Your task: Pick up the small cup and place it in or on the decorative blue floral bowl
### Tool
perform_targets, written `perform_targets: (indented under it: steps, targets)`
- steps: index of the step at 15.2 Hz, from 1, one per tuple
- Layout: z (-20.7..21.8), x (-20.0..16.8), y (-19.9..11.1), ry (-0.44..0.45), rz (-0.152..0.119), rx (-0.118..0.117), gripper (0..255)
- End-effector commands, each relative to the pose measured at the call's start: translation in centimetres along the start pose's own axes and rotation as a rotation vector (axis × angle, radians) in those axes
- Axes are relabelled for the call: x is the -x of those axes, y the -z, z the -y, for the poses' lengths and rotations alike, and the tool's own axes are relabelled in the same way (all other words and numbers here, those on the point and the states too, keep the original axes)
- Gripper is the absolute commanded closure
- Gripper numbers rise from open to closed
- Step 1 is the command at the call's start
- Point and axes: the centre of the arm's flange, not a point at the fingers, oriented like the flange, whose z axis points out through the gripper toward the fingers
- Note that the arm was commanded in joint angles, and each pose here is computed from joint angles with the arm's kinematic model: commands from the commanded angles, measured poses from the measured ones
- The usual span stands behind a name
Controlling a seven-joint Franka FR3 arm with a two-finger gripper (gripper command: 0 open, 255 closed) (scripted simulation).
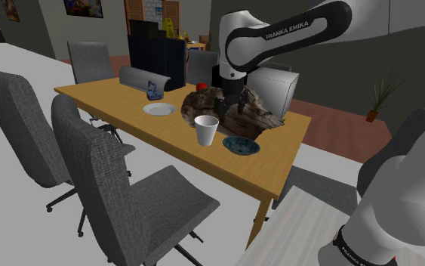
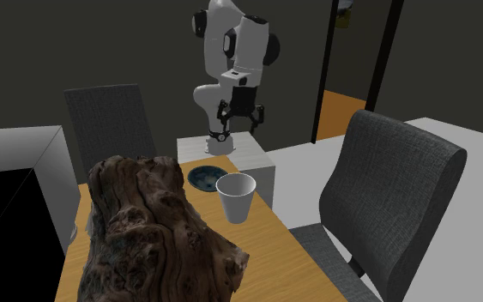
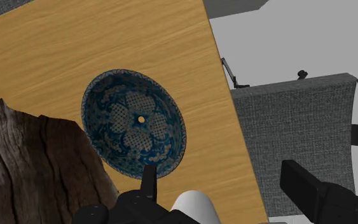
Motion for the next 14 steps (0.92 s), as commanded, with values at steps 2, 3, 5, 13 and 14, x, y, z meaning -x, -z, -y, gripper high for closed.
perform_targets:
  steps: [2, 3, 5, 13, 14]
  targets:
    - [1.3, -3.5, -1.7, -0.001, -0.006, 0.008, 0]
    - [1.6, -4.7, -2.1, -0.001, -0.007, 0.010, 0]
    - [2.3, -7.0, -3.1, -0.001, -0.011, 0.016, 0]
    - [5.1, -16.4, -6.9, -0.002, -0.024, 0.037, 0]
    - [5.2, -16.8, -7.1, -0.002, -0.025, 0.038, 0]
